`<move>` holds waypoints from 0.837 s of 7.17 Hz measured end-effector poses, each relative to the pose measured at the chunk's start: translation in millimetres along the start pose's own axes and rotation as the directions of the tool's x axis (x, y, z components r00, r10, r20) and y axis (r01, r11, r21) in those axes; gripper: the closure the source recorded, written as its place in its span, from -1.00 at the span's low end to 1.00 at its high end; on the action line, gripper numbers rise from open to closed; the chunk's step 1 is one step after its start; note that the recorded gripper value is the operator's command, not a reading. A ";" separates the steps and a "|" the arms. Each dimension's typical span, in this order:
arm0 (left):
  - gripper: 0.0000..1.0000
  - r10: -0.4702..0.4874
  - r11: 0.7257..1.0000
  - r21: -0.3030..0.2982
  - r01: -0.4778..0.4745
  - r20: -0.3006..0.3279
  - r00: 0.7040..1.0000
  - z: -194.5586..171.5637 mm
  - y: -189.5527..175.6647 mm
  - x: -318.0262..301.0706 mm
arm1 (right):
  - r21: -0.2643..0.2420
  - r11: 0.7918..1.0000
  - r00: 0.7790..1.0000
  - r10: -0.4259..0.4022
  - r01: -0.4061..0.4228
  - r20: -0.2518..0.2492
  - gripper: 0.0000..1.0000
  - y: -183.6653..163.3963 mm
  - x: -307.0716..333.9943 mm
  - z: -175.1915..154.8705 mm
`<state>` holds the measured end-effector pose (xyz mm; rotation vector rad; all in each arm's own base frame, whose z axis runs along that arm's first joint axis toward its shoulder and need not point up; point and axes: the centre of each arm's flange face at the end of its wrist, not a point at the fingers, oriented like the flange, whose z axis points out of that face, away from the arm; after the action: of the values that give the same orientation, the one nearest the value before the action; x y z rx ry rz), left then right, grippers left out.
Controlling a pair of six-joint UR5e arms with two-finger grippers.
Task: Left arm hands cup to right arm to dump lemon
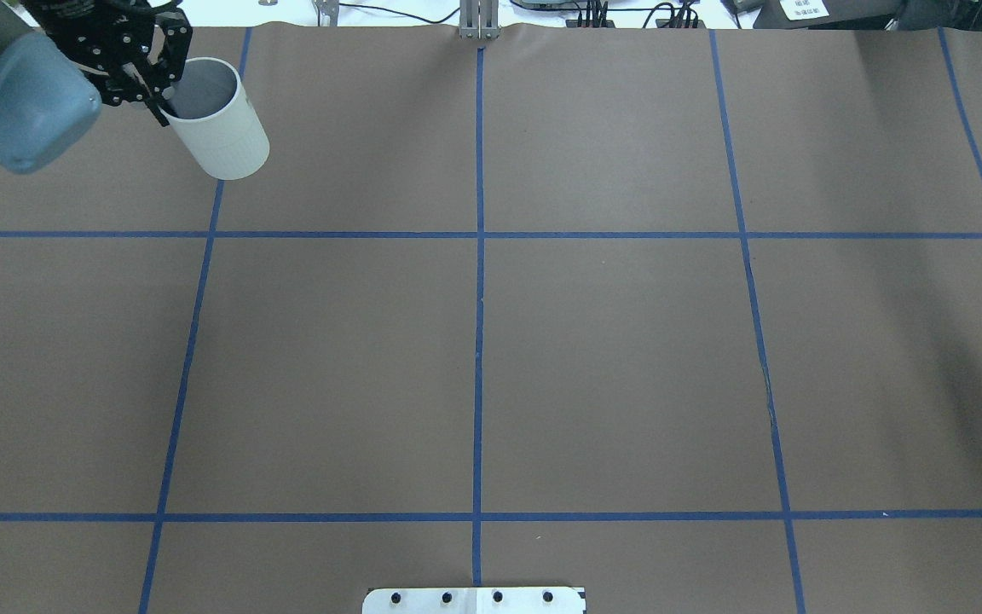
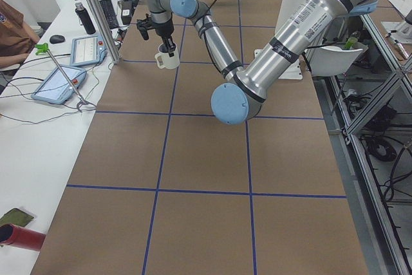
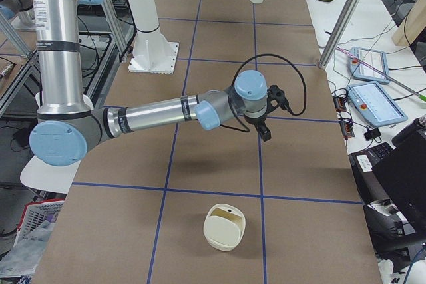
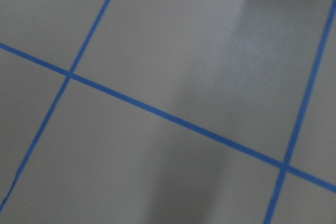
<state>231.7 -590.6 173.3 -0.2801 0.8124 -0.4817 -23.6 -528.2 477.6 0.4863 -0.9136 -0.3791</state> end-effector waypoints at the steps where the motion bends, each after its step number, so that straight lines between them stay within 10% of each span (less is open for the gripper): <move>1: 1.00 -0.058 0.998 -0.017 0.058 -0.008 0.998 -2.2 11.0 22.5 | 0.044 0.999 0.999 -0.031 0.032 -0.032 -0.98 -29.6 -28.3 17.2; 3: 1.00 -0.140 0.989 -0.041 0.139 -0.018 0.990 -4.3 39.8 57.0 | 0.232 0.973 0.998 0.004 0.013 -0.070 -0.98 -55.0 -96.9 62.9; 6: 1.00 -0.256 0.965 -0.062 0.256 -0.005 0.967 -4.0 45.4 94.5 | 0.495 0.867 0.987 -0.120 0.053 0.104 -0.98 -49.5 -199.2 95.9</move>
<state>298.1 -600.3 92.7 -0.4419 0.8086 -0.7028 -219.0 -490.9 369.1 0.9846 -1.1242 -0.2575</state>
